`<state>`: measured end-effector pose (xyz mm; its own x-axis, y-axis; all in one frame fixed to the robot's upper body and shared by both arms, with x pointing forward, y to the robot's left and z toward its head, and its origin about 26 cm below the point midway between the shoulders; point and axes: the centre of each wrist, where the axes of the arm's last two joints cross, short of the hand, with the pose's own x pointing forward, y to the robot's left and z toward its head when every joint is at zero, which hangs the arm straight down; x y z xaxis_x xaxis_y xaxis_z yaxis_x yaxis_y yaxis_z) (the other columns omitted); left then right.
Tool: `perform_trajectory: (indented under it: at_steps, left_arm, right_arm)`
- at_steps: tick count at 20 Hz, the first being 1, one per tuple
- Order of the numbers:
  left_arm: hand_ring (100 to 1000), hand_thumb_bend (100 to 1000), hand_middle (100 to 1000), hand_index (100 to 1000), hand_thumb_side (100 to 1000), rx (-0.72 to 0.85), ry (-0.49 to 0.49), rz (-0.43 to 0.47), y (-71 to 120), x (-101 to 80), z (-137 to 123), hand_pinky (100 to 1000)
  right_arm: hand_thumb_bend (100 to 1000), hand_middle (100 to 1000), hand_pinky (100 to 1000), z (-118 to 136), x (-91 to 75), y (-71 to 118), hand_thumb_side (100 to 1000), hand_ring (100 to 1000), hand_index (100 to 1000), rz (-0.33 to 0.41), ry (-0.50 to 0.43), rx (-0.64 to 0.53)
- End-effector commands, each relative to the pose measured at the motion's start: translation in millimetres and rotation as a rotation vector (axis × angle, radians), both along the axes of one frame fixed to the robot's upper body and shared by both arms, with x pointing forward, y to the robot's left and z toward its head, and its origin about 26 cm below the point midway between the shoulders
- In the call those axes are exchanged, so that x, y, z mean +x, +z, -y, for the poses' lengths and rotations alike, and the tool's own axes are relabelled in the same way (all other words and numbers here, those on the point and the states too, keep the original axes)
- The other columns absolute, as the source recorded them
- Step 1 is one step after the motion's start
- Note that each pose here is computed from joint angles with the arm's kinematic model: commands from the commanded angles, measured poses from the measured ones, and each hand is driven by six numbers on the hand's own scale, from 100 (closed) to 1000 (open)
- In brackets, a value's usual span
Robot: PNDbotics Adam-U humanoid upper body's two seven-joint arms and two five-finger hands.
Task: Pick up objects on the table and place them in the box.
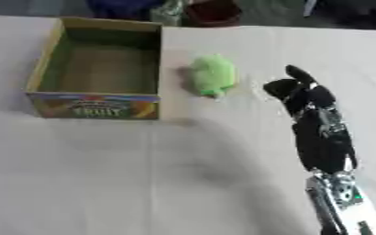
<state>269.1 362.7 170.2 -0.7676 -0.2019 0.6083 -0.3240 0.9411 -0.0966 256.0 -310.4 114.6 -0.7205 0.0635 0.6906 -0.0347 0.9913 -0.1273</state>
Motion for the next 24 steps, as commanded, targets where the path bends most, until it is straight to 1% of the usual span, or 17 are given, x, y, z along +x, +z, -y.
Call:
perform_trajectory:
  at_steps: [1,11,15,18,21,23,24]
  left_arm:
    - [434,100,477,613,771,0.027,0.011,0.02,8.4,-3.2,-2,447]
    - [434,100,477,612,771,0.027,0.01,0.018,8.0,-3.2,-2,446]
    - [433,100,476,612,771,0.029,0.008,0.017,7.6,-3.2,-2,447]
    - [433,100,476,611,771,0.031,0.007,0.016,7.5,-3.1,-1,446]
    - [433,100,476,612,770,0.036,0.006,0.016,7.7,-3.2,-2,446]
    - [433,100,476,612,770,0.039,0.006,0.016,7.9,-3.3,-2,446]
    - [433,100,476,612,770,0.042,0.006,0.015,8.1,-3.4,-2,446]
  right_arm:
    - [100,679,864,1,-1.4,7.1,1000,771,910,0.024,0.006,-0.018]
    - [100,679,867,0,-1.4,6.6,1000,771,910,0.025,0.005,-0.023]
    - [100,683,868,2,-1.1,8.6,1000,775,909,0.036,0.001,-0.033]
    - [100,692,864,7,-0.2,13.4,1000,782,907,0.062,0.0,-0.065]
    - [100,707,860,15,1.8,24.2,1000,792,906,0.115,-0.011,-0.141]
    - [100,712,859,22,3.9,34.2,1000,794,907,0.162,-0.018,-0.208]
    - [100,729,853,25,5.1,40.0,1000,804,906,0.188,-0.02,-0.244]
